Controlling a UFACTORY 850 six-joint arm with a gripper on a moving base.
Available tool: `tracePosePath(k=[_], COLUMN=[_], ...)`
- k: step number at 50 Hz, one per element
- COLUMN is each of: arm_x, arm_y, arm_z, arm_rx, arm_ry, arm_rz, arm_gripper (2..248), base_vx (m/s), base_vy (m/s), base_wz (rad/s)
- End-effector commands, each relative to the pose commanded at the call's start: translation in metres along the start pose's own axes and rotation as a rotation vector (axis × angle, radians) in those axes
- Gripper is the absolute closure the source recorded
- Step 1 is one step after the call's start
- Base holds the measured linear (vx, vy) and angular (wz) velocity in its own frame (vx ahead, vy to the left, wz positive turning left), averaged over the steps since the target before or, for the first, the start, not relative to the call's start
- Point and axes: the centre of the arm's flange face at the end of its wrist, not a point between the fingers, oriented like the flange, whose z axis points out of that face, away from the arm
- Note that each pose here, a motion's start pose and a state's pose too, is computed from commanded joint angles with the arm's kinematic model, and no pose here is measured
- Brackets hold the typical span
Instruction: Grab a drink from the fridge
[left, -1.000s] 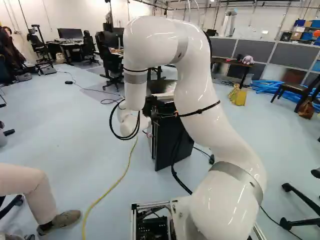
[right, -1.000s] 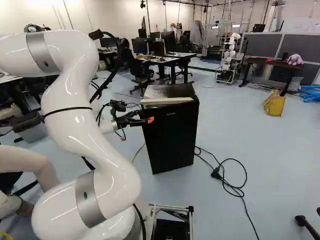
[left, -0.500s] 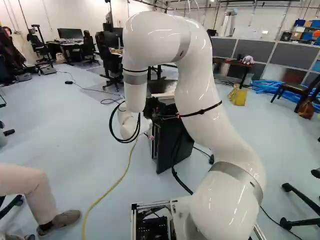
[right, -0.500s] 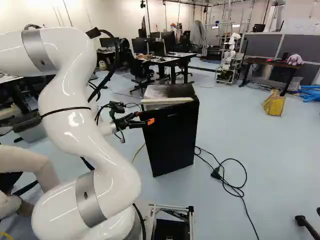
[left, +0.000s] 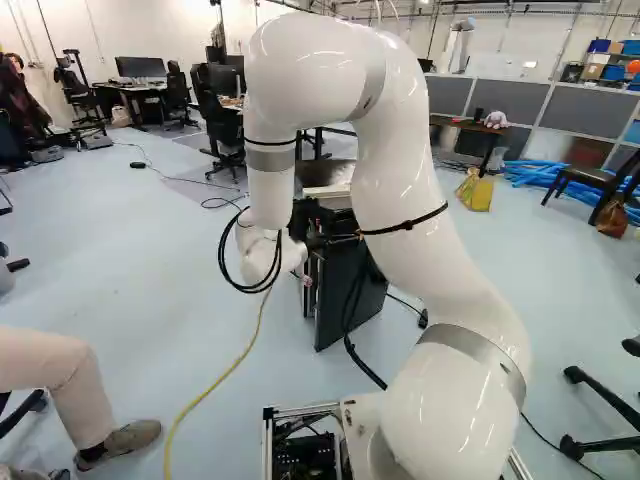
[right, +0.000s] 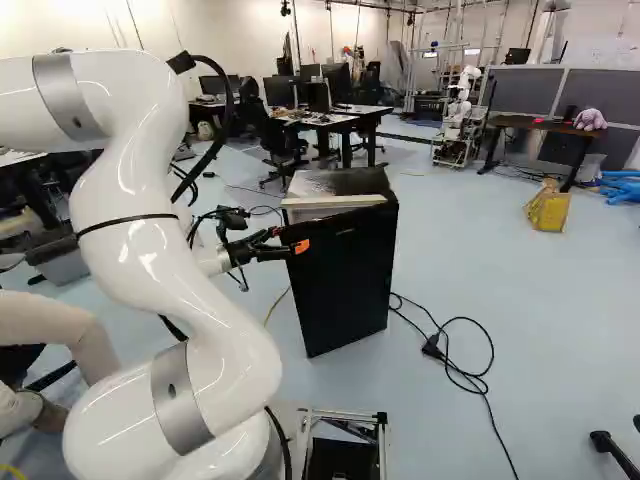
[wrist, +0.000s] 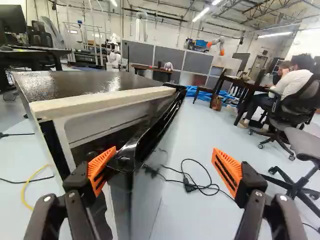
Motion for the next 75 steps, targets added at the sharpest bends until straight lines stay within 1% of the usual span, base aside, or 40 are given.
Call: tracePosePath(k=[42,75], arm_x=[-0.011,-0.021], arm_y=[0.048,0.091], arm_z=[-0.025,-0.042], arm_rx=[-0.031,-0.066], arm_ry=[-0.008,-0.002], arm_rz=[-0.071,-0.138], arm_gripper=[3,3], base_vx=[0.000,0.000], base_vy=[0.000,0.000], base_wz=[0.000,0.000])
